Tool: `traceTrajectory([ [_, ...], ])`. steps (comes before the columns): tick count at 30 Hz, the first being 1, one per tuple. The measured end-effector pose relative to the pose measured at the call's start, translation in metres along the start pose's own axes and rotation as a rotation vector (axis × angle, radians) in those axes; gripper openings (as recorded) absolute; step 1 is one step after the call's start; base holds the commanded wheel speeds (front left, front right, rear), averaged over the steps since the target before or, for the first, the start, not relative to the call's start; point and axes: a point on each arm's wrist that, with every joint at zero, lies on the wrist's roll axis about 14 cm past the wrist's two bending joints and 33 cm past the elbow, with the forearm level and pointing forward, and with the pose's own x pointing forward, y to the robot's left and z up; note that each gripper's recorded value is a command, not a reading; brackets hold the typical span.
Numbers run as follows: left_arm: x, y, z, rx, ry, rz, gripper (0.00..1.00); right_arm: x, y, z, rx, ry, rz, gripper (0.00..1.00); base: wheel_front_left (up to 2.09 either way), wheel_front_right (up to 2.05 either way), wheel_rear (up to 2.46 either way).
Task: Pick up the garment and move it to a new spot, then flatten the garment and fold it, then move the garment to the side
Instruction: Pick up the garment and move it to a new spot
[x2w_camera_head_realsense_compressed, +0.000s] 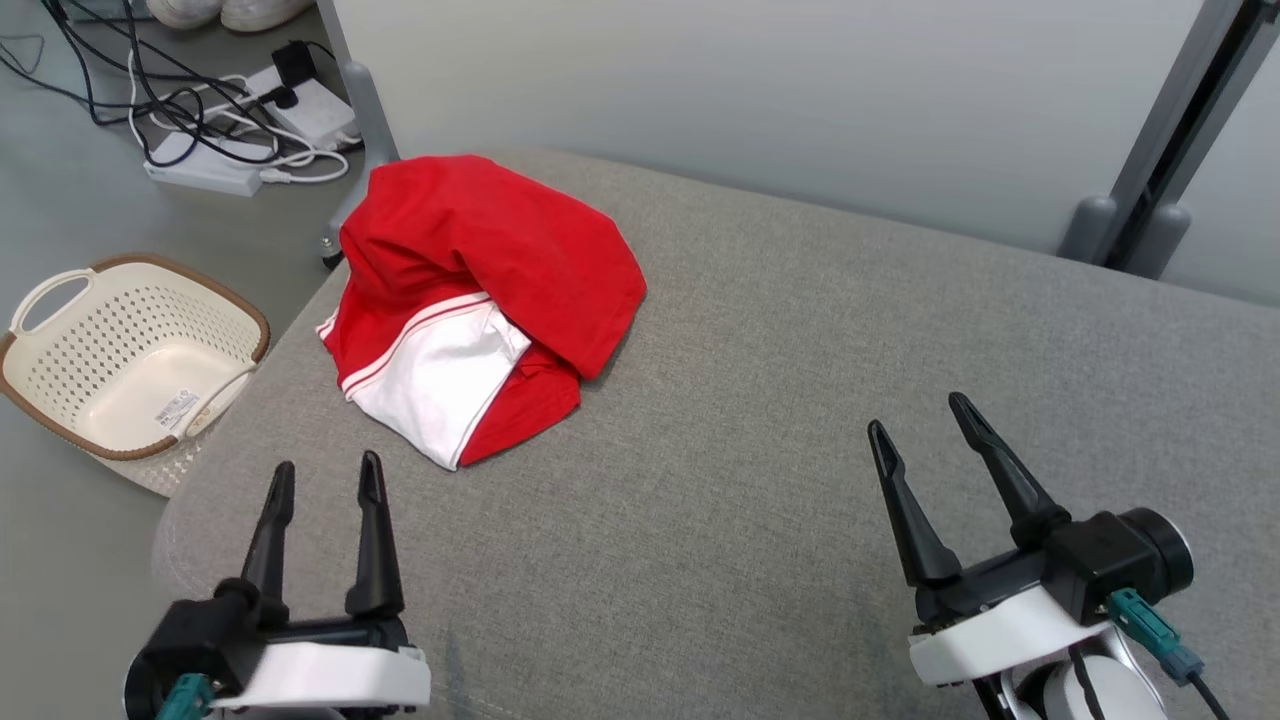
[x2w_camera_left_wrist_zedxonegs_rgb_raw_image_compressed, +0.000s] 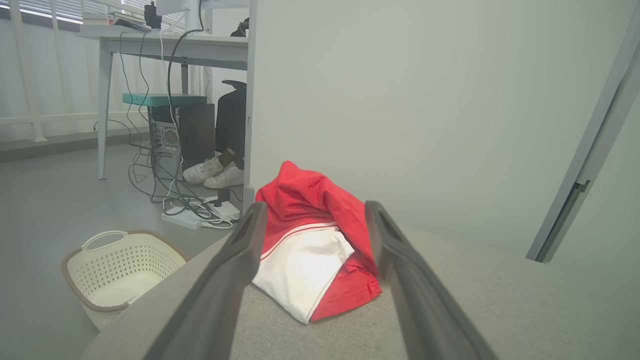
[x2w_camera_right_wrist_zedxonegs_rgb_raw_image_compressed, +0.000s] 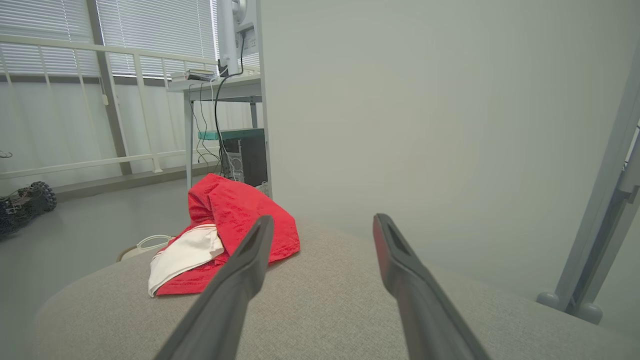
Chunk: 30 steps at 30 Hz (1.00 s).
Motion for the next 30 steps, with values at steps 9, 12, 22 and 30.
traceTrajectory([
  [9, 0.055, -0.014, -0.013, -0.013, 0.03, -0.054, 1.0, 0.016, -0.021, -0.023, -0.03, 0.018, -0.007, 1.0, 0.0, 0.0, 0.0],
  [12, 0.086, -0.019, -0.025, 0.023, 0.057, -0.085, 1.0, 0.023, -0.038, -0.03, -0.035, 0.013, -0.024, 1.0, 0.0, 0.0, 0.0],
  [22, 0.178, -0.017, -0.088, 0.127, 0.343, -0.111, 1.0, 0.01, -0.089, -0.08, -0.026, 0.101, -0.113, 1.0, 0.0, 0.0, 0.0],
  [30, 0.22, -0.028, -0.12, 0.204, 0.466, -0.135, 1.0, -0.003, -0.114, -0.104, -0.032, 0.152, -0.165, 1.0, 0.0, 0.0, 0.0],
])
